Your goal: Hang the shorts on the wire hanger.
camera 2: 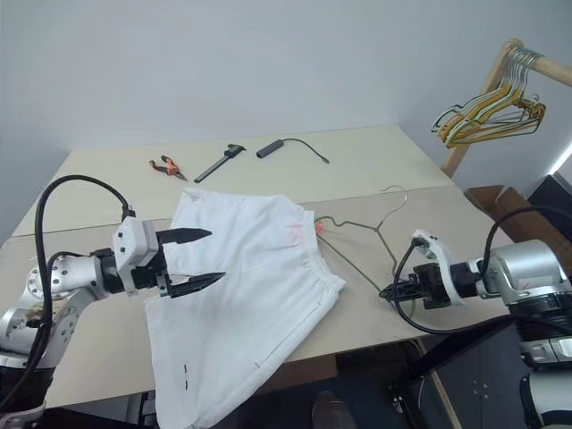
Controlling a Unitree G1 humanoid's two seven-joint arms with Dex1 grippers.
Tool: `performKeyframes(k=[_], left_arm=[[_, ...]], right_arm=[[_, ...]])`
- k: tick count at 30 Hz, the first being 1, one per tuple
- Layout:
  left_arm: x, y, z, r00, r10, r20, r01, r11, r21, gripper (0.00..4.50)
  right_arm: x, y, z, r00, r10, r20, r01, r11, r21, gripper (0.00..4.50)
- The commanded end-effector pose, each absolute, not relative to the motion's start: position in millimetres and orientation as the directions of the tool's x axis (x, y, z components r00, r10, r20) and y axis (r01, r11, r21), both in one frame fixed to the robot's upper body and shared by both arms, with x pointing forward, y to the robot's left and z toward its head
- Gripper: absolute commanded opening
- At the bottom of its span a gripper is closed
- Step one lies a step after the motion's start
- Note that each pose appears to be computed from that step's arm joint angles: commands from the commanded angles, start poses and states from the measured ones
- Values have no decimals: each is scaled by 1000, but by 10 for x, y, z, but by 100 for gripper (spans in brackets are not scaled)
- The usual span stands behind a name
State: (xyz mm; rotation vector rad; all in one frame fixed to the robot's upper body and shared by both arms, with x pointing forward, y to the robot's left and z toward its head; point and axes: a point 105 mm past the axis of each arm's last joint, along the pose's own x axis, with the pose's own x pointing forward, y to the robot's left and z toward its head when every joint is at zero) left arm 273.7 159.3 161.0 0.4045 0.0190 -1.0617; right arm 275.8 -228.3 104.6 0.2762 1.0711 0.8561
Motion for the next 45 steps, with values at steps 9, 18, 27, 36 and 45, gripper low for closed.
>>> performKeyframes(k=[9,18,27,36,45], left_arm=[[2695,1603,1745,505,-841,-195,833,415,366,448],[2653,1633,1754,522,-828,-205,822,424,379,448],[2619,1651,1752,533,-819,-215,816,430,386,448],[2586,1658,1748,542,-812,-219,811,435,392,448],[2569,1652,1743,543,-809,-224,809,433,398,448]], right_arm=[[3103,-2182,1063,225,724,-652,-507,658,556,0],[3078,-2016,1034,64,758,-650,-579,558,594,0],[3510,-1915,1033,175,730,-661,-528,636,563,0],[3532,-1804,946,102,736,-669,-552,602,577,0],[3649,-1754,811,182,702,-688,-492,671,555,0]])
